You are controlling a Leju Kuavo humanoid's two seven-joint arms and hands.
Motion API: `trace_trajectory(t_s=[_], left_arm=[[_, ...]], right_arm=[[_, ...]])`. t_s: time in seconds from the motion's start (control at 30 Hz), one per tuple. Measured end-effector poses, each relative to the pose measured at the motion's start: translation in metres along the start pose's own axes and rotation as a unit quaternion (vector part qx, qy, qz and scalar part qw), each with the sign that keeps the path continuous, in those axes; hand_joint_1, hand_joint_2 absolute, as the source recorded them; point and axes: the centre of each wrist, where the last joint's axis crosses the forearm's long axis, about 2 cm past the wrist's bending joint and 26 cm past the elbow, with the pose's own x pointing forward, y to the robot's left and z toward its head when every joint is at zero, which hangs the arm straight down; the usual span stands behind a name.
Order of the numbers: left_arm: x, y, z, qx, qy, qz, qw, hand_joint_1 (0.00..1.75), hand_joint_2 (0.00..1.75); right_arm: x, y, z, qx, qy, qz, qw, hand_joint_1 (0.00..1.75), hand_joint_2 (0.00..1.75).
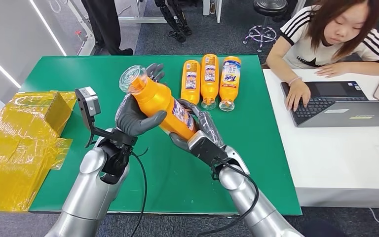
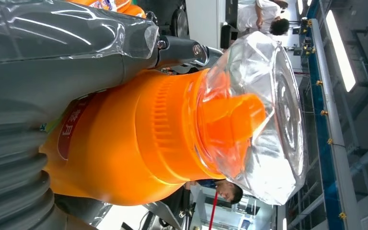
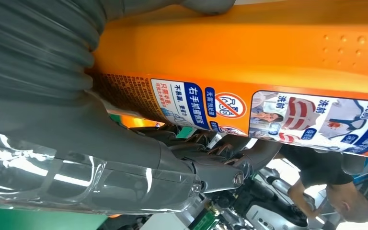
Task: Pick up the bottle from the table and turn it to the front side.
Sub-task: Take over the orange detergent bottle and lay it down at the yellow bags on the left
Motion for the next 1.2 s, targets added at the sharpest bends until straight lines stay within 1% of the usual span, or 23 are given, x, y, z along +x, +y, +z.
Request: trace_trajectory(t_s=[0.07, 0.2, 0.33, 0.7, 0.73, 0.87, 1.03, 1.1, 1.2], left_arm=[[0.001, 0.001, -0.001, -0.001, 0.001, -0.001, 1.0, 0.0, 1.75], [0.003, 0.002, -0.005, -0.002, 0.0, -0.009, 1.0, 1.75, 1.75], [0.003, 0.003, -0.007, 0.001, -0.001, -0.019, 1.0, 1.75, 1.75], [-0.003, 0.007, -0.002, 0.008, 0.007, 0.004, 1.0, 1.75, 1.75], [-0.004, 0.007, -0.002, 0.008, 0.007, 0.006, 1.0, 1.75, 1.75], [-0.005, 0.009, -0.001, 0.009, 0.011, 0.009, 1.0, 1.75, 1.75], [-0.008, 0.007, 0.0, 0.0, 0.014, -0.006, 1.0, 1.75, 1.75], [-0.009, 0.007, 0.001, 0.002, 0.012, -0.038, 0.999, 1.75, 1.75], [-0.008, 0.016, 0.002, 0.012, 0.007, -0.13, 0.991, 1.75, 1.75]], right_arm=[[0.0, 0.0, -0.003, 0.003, 0.0, 0.002, 1.0, 1.75, 1.75], [0.004, 0.001, -0.012, 0.005, -0.002, 0.01, 1.0, 1.75, 1.75], [0.007, 0.003, -0.018, 0.012, -0.001, 0.016, 1.0, 1.75, 1.75], [0.002, 0.003, -0.017, 0.022, 0.009, 0.023, 0.999, 1.75, 1.75], [0.002, 0.003, -0.017, 0.022, 0.009, 0.023, 0.999, 1.72, 1.75], [0.001, 0.002, -0.018, 0.023, 0.009, 0.023, 0.999, 0.0, 1.75], [0.001, 0.002, -0.019, 0.023, 0.007, 0.022, 0.999, 0.0, 1.75], [0.0, 0.002, -0.018, 0.02, 0.007, 0.02, 1.0, 0.0, 1.75], [-0.002, -0.002, -0.011, 0.007, 0.006, 0.015, 1.0, 0.0, 1.75]])
